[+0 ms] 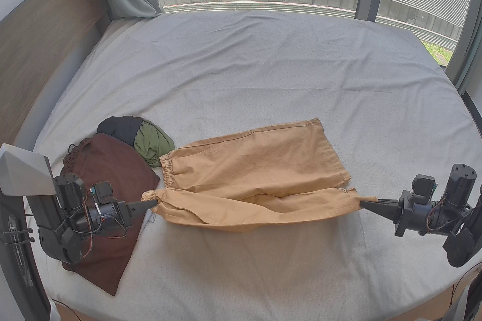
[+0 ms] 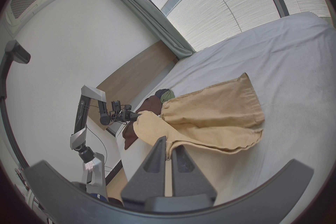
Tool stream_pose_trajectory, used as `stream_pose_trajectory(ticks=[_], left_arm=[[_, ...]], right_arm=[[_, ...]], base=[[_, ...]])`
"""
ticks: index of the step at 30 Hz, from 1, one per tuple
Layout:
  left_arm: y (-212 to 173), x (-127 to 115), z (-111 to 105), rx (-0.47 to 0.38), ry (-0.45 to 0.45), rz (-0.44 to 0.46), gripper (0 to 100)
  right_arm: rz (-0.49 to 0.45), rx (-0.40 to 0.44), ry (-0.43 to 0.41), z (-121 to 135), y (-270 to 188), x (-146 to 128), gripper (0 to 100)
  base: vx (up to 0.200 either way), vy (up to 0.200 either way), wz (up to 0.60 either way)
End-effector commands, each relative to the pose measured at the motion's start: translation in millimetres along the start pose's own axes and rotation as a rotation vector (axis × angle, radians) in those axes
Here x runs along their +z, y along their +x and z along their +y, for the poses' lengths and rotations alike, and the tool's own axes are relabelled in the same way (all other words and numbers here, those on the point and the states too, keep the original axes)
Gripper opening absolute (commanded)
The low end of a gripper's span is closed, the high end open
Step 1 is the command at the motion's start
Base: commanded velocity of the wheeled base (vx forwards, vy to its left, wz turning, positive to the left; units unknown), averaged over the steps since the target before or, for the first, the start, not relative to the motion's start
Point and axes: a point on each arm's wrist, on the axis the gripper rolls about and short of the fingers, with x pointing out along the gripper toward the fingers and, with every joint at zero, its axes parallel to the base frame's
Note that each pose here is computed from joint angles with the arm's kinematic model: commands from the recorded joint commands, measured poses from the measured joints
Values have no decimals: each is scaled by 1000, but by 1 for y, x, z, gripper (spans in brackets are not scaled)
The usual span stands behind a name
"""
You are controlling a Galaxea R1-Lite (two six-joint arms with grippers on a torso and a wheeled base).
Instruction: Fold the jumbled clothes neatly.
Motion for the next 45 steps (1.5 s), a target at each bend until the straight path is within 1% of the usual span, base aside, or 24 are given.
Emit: stream_pose_trajectory(ticks=[1, 5, 9, 16, 19, 23, 26, 30, 35, 40, 45], left_arm=[[2, 5, 1, 2, 0, -17, 0], [2, 7, 2, 3, -4, -23, 0], [5, 13, 4, 32, -1, -54, 0], [9, 21, 7, 64, -6, -96, 0], [11, 24, 8, 71, 0, -110, 0], [12, 26, 8, 87, -15, -126, 0], [12, 27, 9, 93, -17, -132, 0], [12, 27, 9, 94, -17, -133, 0], [12, 28, 9, 93, -14, -135, 0], [14, 28, 8, 90, -10, -135, 0], [17, 31, 7, 103, -6, -153, 0]], right_arm=[[-40, 6, -24, -1, 4, 12, 0], [-54, 2, -18, -3, 6, 16, 0], [-80, -3, -28, -7, 10, 24, 0], [-90, -23, -30, -5, 13, 25, 0], [-78, -12, -25, 2, 11, 22, 0], [-64, 8, -22, 9, 12, 19, 0], [-64, 11, -24, 10, 12, 19, 0], [-67, 26, -34, 17, 10, 20, 0], [-93, 11, -48, 10, 15, 27, 0], [-136, -70, -27, -4, 26, 33, 0], [-151, -71, -27, -12, 34, 38, 0]], base=[[0, 0, 0], [0, 0, 0], [0, 0, 0], [0, 0, 0], [0, 0, 0], [0, 0, 0], [0, 0, 0], [0, 0, 0], [0, 0, 0], [0, 0, 0], [0, 0, 0]])
